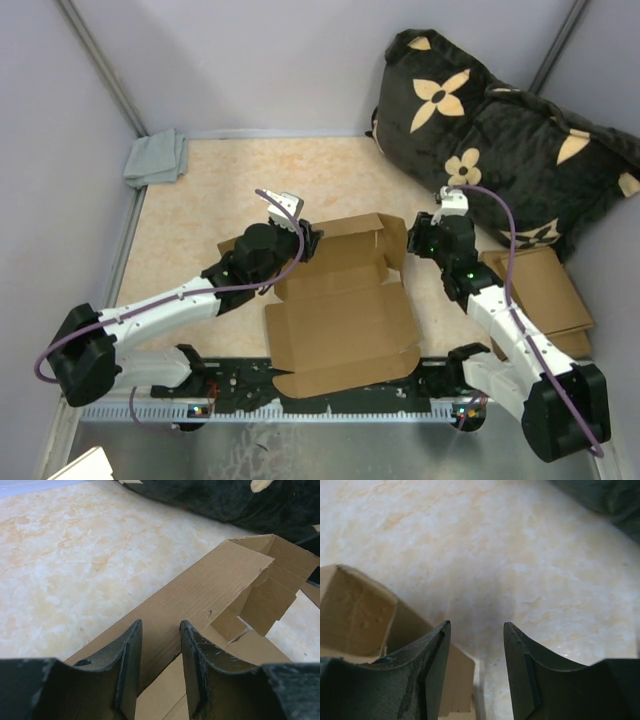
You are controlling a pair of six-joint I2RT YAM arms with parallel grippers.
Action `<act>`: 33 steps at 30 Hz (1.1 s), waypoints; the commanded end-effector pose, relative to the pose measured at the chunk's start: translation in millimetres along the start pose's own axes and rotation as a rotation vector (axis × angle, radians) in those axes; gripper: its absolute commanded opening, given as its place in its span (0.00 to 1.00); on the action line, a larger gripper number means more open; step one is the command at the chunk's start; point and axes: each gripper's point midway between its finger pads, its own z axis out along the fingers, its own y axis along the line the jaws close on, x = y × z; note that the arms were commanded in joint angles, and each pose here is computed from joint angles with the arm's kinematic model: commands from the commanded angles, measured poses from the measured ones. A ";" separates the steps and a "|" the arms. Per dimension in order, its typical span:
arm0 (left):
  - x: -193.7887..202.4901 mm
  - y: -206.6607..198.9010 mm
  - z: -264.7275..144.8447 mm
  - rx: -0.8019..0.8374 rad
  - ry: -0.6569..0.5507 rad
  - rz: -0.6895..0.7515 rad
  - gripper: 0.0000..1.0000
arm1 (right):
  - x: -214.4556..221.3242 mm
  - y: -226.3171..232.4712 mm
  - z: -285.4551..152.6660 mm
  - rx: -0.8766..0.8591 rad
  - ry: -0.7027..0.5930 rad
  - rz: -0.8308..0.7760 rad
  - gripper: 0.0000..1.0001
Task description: Fold the paper box
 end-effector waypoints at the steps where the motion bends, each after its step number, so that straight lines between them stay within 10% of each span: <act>1: -5.6 -4.1 2.2 0.013 -0.015 0.004 0.43 | -9.2 37.9 -9.5 -0.226 -0.041 -0.020 0.48; 33: -0.3 -10.1 0.3 0.045 0.004 -0.020 0.42 | 8.3 99.5 -28.9 -0.548 -0.065 -0.068 0.62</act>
